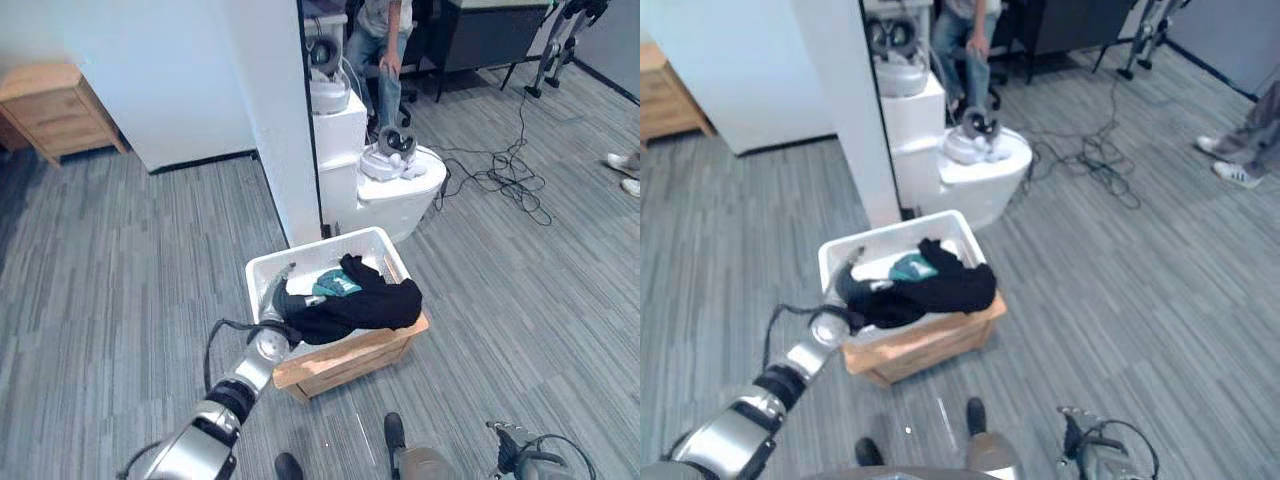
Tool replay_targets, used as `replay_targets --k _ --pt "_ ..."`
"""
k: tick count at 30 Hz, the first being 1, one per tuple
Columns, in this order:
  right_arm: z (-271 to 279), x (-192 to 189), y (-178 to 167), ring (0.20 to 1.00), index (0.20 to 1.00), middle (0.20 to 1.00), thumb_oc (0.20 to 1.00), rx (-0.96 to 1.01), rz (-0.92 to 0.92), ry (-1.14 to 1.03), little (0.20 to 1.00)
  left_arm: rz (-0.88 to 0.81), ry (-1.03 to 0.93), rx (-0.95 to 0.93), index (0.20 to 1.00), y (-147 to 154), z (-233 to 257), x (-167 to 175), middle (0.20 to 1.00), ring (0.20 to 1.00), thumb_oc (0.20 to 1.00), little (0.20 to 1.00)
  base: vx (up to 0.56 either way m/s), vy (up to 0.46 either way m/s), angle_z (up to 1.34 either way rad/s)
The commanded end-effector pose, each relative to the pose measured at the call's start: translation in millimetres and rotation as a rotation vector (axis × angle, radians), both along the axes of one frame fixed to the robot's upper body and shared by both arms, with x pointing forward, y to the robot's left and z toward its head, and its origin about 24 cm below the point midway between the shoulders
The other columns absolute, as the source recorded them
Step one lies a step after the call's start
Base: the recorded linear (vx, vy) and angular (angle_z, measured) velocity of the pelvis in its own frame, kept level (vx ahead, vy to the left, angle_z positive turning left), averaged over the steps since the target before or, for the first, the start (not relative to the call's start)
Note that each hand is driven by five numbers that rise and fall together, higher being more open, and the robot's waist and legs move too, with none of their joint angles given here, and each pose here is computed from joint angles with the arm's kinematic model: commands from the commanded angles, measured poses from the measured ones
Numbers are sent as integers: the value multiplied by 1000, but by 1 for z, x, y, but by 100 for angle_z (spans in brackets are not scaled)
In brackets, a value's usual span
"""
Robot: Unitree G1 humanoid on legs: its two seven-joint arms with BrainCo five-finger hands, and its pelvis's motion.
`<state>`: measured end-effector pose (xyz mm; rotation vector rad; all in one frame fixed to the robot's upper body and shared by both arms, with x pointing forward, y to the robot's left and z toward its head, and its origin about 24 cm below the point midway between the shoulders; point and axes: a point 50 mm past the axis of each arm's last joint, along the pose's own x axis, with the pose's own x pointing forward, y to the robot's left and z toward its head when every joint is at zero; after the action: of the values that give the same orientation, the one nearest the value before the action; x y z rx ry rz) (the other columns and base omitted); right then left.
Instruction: Tidy up the quilt and then pick up the clothes from the bed and put them into the laundry hamper.
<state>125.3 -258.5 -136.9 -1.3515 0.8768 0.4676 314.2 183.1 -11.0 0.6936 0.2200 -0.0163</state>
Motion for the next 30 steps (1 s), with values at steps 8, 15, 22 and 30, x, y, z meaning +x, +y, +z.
replay_targets --k 8,15,22,30 --pt "7 4 -11 1000 1000 1000 1000 38 -56 -37 1000 88 -285 75 1000 26 84 52 1000 1000 1000 1000 -2 3 0" --pt "0 -10 -11 1000 1000 1000 1000 116 -304 -25 1000 287 -236 -467 1000 49 37 1 1000 1000 1000 1000 0 10 2" --pt "-3 4 -2 1000 1000 1000 1000 346 -716 -120 1000 468 395 -305 1000 89 -89 -125 1000 1000 1000 1000 6 55 5" --pt "-6 19 20 1000 1000 1000 1000 602 -1064 -220 1000 879 868 -581 1000 59 -156 -260 1000 1000 1000 1000 11 72 8"
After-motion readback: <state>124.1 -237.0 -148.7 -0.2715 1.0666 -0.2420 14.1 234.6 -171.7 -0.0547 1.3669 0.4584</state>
